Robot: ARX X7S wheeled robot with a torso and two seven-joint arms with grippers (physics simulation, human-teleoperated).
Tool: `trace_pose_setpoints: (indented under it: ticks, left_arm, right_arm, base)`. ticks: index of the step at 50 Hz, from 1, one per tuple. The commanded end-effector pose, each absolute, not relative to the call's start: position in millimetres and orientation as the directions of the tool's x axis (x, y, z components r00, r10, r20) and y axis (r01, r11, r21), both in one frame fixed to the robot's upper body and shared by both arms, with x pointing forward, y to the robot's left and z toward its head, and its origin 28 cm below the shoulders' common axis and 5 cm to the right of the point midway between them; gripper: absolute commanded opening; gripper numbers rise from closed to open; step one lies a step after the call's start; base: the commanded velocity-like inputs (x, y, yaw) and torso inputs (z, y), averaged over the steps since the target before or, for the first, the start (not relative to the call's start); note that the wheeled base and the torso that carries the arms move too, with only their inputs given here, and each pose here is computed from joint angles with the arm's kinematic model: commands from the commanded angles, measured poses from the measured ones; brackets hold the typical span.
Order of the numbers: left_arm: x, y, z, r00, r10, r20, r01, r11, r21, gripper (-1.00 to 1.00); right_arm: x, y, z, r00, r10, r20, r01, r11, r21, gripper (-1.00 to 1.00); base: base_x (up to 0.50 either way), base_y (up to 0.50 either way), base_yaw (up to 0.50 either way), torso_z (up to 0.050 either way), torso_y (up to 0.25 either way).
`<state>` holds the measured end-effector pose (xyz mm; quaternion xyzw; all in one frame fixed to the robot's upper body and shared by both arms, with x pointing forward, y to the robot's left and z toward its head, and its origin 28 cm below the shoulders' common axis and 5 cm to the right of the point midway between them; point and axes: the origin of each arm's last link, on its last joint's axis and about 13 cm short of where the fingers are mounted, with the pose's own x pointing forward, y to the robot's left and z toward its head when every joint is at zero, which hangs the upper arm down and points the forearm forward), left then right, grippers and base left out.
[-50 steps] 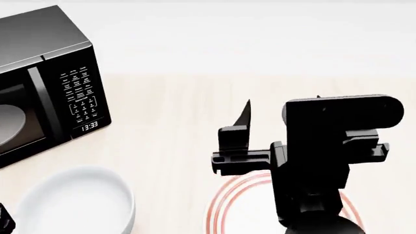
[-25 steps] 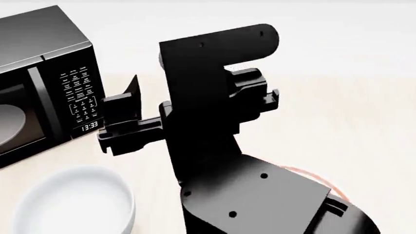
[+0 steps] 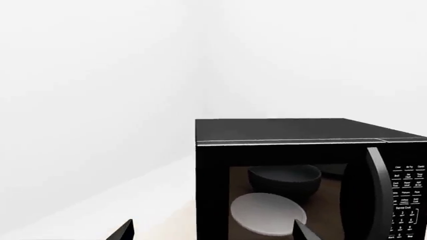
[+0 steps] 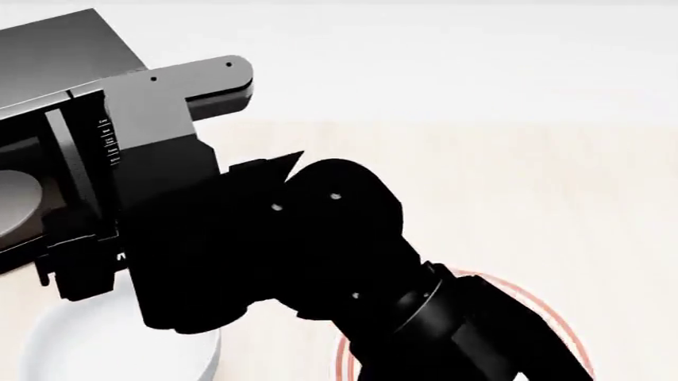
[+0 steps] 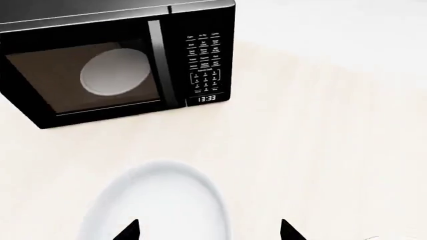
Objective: Put the white bowl to the right of the plate.
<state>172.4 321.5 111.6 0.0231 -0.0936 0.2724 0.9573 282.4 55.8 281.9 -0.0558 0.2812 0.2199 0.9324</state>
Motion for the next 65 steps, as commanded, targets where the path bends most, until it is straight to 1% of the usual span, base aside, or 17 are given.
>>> trace_pose_setpoints:
  ticks: [1, 5, 9, 25, 27, 30, 33, 34, 41, 46, 47, 51, 65]
  left_arm:
    - [168.8, 324.1, 112.9, 0.826, 0.528, 0.197, -0.535, 0.845, -0.017, 1.00]
    - [168.0, 325.3, 113.2, 0.824, 0.532, 0.197, -0.539, 0.842, -0.020, 1.00]
    - [167.7, 325.3, 113.2, 0.824, 0.532, 0.197, -0.538, 0.842, -0.021, 1.00]
    - [167.4, 324.5, 113.3, 0.825, 0.529, 0.199, -0.536, 0.844, -0.019, 1.00]
    - [167.7, 324.3, 113.1, 0.826, 0.527, 0.199, -0.535, 0.845, -0.019, 1.00]
    - [167.7, 324.2, 113.0, 0.826, 0.527, 0.200, -0.535, 0.845, -0.018, 1.00]
    - [167.5, 324.1, 113.1, 0.826, 0.527, 0.201, -0.534, 0.845, -0.018, 1.00]
    - [167.4, 324.2, 113.0, 0.826, 0.526, 0.201, -0.534, 0.845, -0.018, 1.00]
    - [166.6, 324.5, 113.3, 0.826, 0.526, 0.203, -0.534, 0.845, -0.020, 1.00]
    - [166.0, 324.6, 113.8, 0.825, 0.526, 0.206, -0.534, 0.845, -0.020, 1.00]
    - [165.8, 324.4, 114.0, 0.825, 0.525, 0.206, -0.533, 0.846, -0.021, 1.00]
    - [166.0, 324.7, 114.2, 0.825, 0.525, 0.207, -0.533, 0.846, -0.020, 1.00]
    - [165.3, 324.3, 114.6, 0.827, 0.523, 0.208, -0.531, 0.847, -0.022, 1.00]
  right_arm:
    - [296.6, 61.5, 278.7, 0.674, 0.291, -0.679, -0.354, 0.934, 0.048, 1.00]
    - [297.5, 63.3, 276.6, 0.655, 0.295, -0.696, -0.359, 0.932, 0.057, 1.00]
    - [300.6, 64.4, 272.9, 0.618, 0.293, -0.730, -0.357, 0.931, 0.072, 1.00]
    - [308.8, 66.3, 261.6, 0.567, 0.260, -0.781, -0.335, 0.940, 0.070, 1.00]
    - [309.9, 66.2, 260.6, 0.553, 0.270, -0.788, -0.335, 0.938, 0.086, 1.00]
    - [313.5, 65.8, 260.9, 0.536, 0.312, -0.785, -0.309, 0.937, 0.162, 1.00]
    - [317.6, 66.5, 261.0, 0.544, 0.354, -0.761, -0.272, 0.932, 0.239, 1.00]
    - [318.6, 66.9, 260.9, 0.530, 0.372, -0.762, -0.258, 0.927, 0.273, 1.00]
    - [323.7, 66.7, 262.9, 0.547, 0.385, -0.743, -0.201, 0.922, 0.330, 1.00]
    - [329.9, 66.1, 255.7, 0.557, 0.325, -0.765, -0.140, 0.944, 0.299, 1.00]
    - [331.4, 65.9, 251.6, 0.552, 0.298, -0.779, -0.116, 0.952, 0.282, 1.00]
    - [332.7, 66.5, 242.8, 0.542, 0.266, -0.797, -0.093, 0.962, 0.258, 1.00]
    - [326.5, 68.6, 229.4, 0.512, 0.277, -0.813, -0.137, 0.961, 0.241, 1.00]
  base:
    - [0.00, 0.00, 0.00, 0.000, 0.000]
    - [0.00, 0.00, 0.00, 0.000, 0.000]
    - [0.00, 0.00, 0.00, 0.000, 0.000]
    - [0.00, 0.00, 0.00, 0.000, 0.000]
    - [0.00, 0.00, 0.00, 0.000, 0.000]
    - [0.00, 0.00, 0.00, 0.000, 0.000]
    - [0.00, 0.00, 0.00, 0.000, 0.000]
    - [0.00, 0.00, 0.00, 0.000, 0.000]
    - [0.00, 0.00, 0.00, 0.000, 0.000]
    - [0.00, 0.00, 0.00, 0.000, 0.000]
    - [0.00, 0.00, 0.00, 0.000, 0.000]
    - [0.00, 0.00, 0.00, 0.000, 0.000]
    - [0.00, 0.00, 0.00, 0.000, 0.000]
